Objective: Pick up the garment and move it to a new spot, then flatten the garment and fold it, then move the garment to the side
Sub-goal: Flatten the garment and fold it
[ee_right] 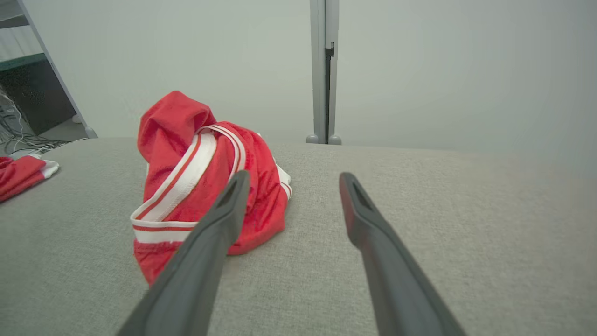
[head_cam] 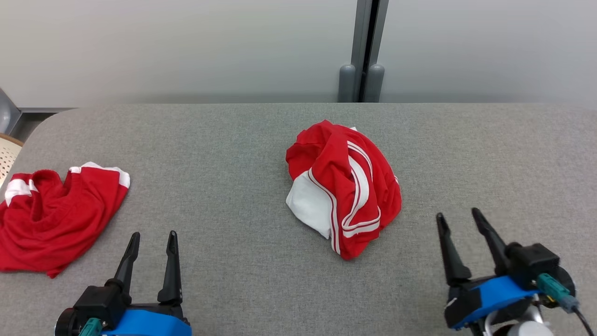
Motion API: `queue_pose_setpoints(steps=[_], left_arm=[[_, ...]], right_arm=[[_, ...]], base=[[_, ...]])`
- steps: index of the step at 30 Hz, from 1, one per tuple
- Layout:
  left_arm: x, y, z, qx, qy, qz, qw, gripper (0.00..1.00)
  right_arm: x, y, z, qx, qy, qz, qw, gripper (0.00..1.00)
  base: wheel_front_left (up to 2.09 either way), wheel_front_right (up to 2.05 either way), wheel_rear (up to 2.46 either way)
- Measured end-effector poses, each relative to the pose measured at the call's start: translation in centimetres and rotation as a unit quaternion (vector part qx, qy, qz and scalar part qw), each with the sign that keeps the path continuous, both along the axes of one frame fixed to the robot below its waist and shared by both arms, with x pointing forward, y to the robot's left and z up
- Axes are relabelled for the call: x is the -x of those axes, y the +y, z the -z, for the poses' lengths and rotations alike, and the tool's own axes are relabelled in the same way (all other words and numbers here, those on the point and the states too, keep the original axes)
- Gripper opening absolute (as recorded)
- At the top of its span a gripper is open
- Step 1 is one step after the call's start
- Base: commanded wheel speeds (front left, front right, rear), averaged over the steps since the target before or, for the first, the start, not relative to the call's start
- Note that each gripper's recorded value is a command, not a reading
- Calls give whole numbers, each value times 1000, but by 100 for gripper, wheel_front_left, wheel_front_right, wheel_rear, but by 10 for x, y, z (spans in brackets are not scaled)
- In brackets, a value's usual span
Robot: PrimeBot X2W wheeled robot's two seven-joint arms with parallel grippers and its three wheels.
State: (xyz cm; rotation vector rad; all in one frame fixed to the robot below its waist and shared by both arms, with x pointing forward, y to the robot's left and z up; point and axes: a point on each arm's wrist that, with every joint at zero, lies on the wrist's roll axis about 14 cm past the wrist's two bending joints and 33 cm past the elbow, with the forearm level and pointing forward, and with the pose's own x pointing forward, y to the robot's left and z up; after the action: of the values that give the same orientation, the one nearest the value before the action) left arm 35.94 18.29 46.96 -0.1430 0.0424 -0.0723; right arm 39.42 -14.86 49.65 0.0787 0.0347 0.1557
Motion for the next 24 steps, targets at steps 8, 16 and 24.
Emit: queue_pose_setpoints(steps=[8,16,24], left_arm=[[-4,-3,1,5,1,2,1000,100],[-2,-2,1,8,2,-1,1000,100],[3,6,3,9,5,-12,1000,100]], right_arm=[[-4,84,12,7,40,-127,991,100],[-15,112,30,-26,89,-163,982,100],[-24,128,47,42,123,-195,972,100]], base=[[0,0,0],[0,0,0],[0,0,0]])
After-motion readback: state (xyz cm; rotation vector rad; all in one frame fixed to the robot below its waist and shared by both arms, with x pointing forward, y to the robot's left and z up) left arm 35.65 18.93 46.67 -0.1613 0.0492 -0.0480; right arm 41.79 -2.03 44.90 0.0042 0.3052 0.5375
